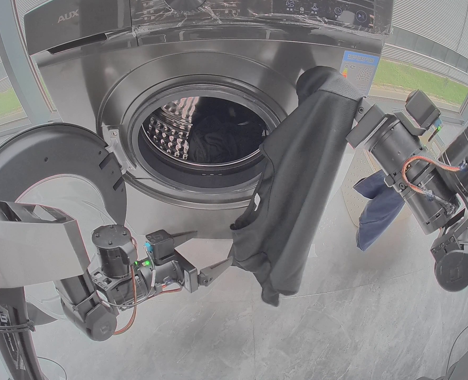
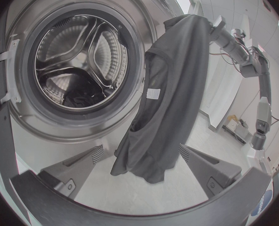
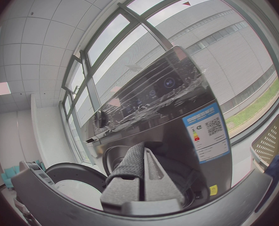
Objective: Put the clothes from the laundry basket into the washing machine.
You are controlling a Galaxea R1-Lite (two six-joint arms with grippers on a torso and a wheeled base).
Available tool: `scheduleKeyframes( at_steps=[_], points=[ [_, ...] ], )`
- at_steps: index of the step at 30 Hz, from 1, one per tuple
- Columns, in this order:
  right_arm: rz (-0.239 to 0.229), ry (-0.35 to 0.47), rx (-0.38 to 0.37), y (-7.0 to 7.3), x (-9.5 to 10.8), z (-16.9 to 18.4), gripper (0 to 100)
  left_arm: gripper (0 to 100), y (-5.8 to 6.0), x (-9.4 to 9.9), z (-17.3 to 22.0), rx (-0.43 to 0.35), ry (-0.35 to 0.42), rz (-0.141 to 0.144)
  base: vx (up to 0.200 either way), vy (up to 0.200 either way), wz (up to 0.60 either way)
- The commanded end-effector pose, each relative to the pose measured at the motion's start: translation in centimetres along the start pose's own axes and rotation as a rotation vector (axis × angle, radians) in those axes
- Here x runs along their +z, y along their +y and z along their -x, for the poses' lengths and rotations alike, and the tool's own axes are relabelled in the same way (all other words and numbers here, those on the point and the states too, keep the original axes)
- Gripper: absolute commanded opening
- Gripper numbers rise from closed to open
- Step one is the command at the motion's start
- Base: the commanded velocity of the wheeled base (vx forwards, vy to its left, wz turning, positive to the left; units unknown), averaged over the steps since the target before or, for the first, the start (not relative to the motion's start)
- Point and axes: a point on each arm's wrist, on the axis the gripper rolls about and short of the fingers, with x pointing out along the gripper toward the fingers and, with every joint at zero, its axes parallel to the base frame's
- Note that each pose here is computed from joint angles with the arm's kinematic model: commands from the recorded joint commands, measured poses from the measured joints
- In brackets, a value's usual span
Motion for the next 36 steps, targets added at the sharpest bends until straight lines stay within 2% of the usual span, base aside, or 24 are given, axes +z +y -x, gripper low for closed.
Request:
scheduleKeyframes(
  at_steps=[1, 3, 7, 12, 21, 28, 36],
  points=[
    [-0.032, 0.009, 0.048, 1.7, -0.3, 0.1, 0, 100, 0.8, -0.3, -2.3, 0.026, -0.037, 0.004, 0.000, 0.000, 0.00],
    [-0.046, 0.018, 0.068, 2.5, -0.5, 0.3, 0, 100, 1.2, -0.4, -3.4, 0.028, -0.056, 0.007, 0.000, 0.000, 0.00],
    [-0.051, 0.019, 0.080, 2.8, -0.7, 0.5, 0, 100, 1.6, -1.0, -4.6, 0.027, -0.065, 0.007, 0.000, 0.000, 0.00],
    [-0.055, 0.020, 0.084, 2.9, -0.8, 0.5, 0, 100, 1.4, -1.7, -5.2, 0.017, -0.055, 0.011, 0.000, 0.000, 0.00],
    [-0.054, 0.027, 0.085, 2.9, -1.0, 0.5, 0, 100, 0.1, -1.7, -5.9, -0.021, -0.059, 0.004, 0.000, 0.000, 0.00],
    [-0.054, 0.027, 0.085, 2.9, -0.9, 0.5, 0, 100, 0.7, -1.9, -7.2, 0.001, -0.085, 0.000, 0.000, 0.000, 0.00],
    [-0.054, 0.030, 0.084, 2.9, -1.0, 0.5, 0, 100, 0.3, -2.6, -8.0, -0.022, -0.080, -0.001, 0.000, 0.000, 0.00]
  ],
)
